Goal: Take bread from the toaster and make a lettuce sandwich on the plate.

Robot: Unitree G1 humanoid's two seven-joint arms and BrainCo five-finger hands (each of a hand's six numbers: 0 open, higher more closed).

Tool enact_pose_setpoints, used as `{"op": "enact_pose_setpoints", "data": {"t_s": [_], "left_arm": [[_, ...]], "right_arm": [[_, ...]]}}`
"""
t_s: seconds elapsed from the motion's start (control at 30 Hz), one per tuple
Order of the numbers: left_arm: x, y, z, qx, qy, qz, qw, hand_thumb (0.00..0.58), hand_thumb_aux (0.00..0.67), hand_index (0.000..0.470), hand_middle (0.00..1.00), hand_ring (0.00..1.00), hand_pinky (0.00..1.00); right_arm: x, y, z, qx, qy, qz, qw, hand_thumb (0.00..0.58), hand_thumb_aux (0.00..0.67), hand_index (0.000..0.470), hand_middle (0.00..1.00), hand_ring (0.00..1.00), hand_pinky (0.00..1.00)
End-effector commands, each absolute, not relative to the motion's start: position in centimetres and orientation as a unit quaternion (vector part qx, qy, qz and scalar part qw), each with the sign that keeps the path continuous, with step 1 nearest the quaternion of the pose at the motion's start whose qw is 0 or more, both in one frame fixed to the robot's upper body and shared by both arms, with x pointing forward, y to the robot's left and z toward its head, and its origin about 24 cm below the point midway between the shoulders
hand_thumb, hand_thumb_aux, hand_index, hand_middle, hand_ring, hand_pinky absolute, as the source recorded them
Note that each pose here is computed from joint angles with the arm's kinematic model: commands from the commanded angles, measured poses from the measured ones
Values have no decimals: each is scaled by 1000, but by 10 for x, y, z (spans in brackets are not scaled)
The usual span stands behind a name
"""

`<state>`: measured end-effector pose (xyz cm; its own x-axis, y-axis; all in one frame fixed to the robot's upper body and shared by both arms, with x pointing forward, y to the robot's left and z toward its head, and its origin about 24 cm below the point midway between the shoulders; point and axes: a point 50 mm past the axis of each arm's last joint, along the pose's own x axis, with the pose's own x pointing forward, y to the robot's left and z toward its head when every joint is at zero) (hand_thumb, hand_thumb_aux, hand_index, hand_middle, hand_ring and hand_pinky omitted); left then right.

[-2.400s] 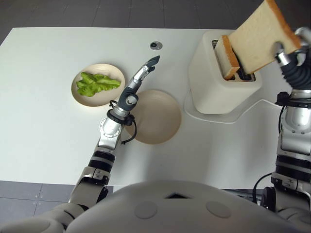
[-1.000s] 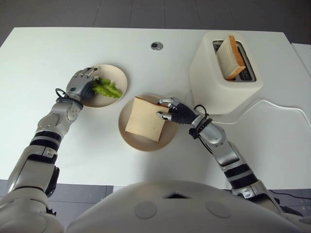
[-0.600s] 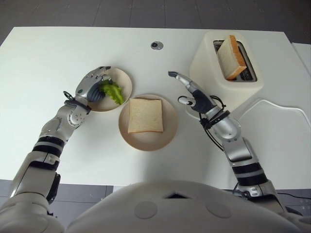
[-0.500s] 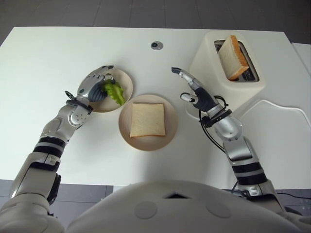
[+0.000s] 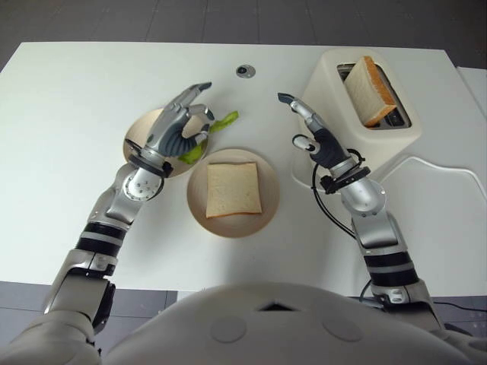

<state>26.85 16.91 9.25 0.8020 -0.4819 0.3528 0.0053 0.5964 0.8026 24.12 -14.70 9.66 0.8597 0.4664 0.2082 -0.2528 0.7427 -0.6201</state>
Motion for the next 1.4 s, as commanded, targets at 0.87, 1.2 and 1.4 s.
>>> {"op": "enact_pose_setpoints", "data": {"t_s": [0.87, 1.2, 1.4], "left_arm": [[281, 181, 42, 581, -167, -175, 777, 96, 58, 41, 0, 0, 0], [290, 194, 29, 595, -119, -130, 784, 520, 455, 319, 0, 0, 0], [288, 189, 26, 583, -120, -147, 790, 550, 518, 363, 0, 0, 0]], "right_arm": [[242, -142, 96, -294, -183, 206, 915, 0, 0, 0, 0, 0, 0], [241, -139, 95, -290, -181, 211, 916, 0, 0, 0, 0, 0, 0], [241, -140, 95, -291, -180, 210, 916, 0, 0, 0, 0, 0, 0]]}}
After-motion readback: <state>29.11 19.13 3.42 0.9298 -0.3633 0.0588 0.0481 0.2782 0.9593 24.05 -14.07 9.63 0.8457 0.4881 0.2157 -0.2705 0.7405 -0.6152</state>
